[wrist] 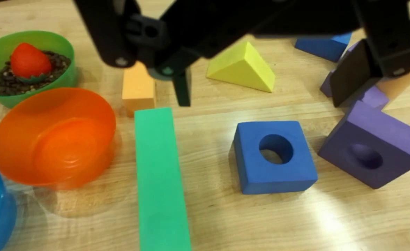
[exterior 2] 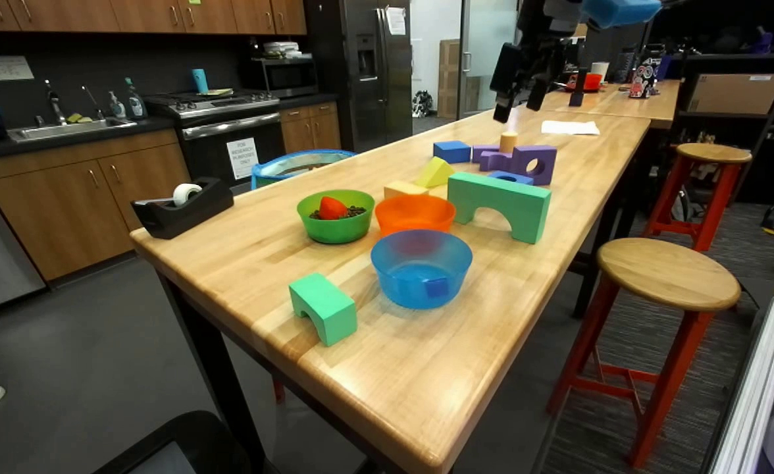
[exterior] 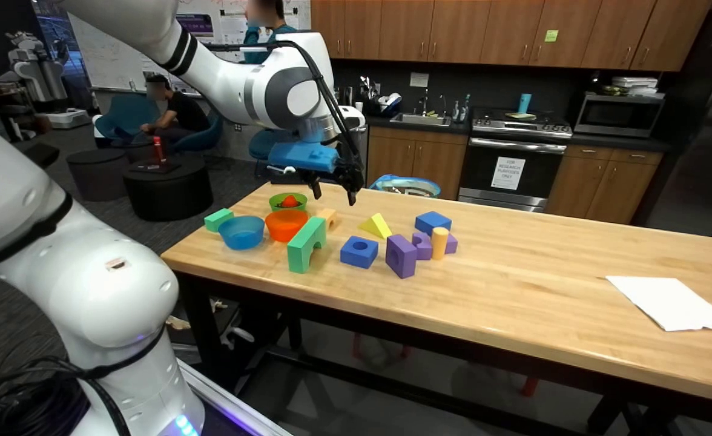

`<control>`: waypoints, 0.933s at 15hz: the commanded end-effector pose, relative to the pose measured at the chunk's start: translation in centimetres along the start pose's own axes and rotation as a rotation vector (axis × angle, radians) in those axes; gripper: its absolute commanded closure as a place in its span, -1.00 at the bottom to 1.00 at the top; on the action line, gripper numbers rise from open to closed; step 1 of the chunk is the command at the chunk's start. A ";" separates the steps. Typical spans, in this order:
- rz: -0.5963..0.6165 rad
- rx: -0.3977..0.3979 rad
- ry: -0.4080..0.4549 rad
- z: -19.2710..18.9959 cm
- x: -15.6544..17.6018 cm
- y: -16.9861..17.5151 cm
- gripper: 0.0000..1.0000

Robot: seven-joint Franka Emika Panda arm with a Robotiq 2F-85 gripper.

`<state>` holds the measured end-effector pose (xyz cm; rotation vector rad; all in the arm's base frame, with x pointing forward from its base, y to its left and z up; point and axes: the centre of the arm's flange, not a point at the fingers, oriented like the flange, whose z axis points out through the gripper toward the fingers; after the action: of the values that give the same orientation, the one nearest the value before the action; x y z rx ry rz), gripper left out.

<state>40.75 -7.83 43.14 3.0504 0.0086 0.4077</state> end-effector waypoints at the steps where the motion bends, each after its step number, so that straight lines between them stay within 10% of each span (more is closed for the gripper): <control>1: 0.066 0.006 0.003 -1.0 0.9 3.0 -1.00; 14: 0.075 -0.027 0.028 -1.4 0.1 4.3 -1.00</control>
<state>40.67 -12.24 44.81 3.0678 -0.1696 0.4596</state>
